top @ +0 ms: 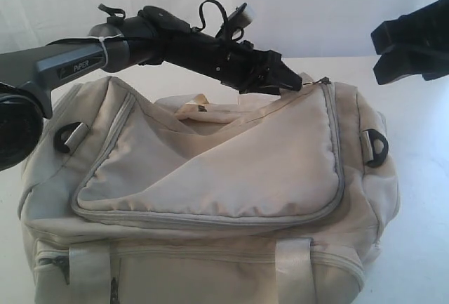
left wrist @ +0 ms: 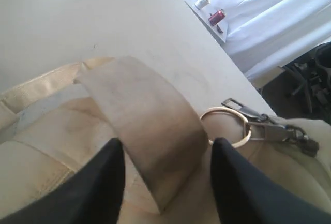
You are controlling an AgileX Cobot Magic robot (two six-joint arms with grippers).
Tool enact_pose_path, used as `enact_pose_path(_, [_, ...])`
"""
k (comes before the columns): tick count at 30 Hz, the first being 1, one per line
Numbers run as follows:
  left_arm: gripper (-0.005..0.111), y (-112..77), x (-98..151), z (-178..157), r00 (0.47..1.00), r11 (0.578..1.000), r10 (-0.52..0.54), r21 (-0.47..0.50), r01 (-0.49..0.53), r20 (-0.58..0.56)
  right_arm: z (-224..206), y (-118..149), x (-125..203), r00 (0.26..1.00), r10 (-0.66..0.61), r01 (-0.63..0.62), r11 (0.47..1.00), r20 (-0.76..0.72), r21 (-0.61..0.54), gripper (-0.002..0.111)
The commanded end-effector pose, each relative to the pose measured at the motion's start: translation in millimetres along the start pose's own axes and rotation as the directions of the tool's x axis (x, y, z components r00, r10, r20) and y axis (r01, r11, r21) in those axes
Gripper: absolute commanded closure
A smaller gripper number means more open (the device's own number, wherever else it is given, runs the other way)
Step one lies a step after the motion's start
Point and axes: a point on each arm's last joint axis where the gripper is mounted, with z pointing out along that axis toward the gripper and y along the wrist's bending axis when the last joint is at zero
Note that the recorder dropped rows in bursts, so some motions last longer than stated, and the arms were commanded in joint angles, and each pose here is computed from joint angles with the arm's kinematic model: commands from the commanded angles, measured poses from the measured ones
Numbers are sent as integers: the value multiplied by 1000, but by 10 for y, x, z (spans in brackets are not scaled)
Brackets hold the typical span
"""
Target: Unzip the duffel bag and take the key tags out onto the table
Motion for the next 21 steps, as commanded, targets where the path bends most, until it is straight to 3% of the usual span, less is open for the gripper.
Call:
enact_pose_path(1, [80, -73, -51, -3, 999, 999, 0, 39, -1, 37, -12, -8, -19, 999, 9, -9, 1000, 35, 1, 54])
enact_pose_path(4, [107, -74, -50, -3, 999, 999, 2, 41, -3, 36, -13, -9, -33, 999, 9, -9, 1000, 50, 3, 54])
enact_pose_path(15, [107, -309, -142, -145, 993, 988, 116, 98, -118, 30, -15, -22, -172, 981, 8, -11, 1000, 196, 14, 54])
enact_pose_path(21, [107, -455, -196, -242, 984, 976, 174, 125, -176, 29, 277, -82, -348, 990, 25, -27, 999, 142, 17, 54])
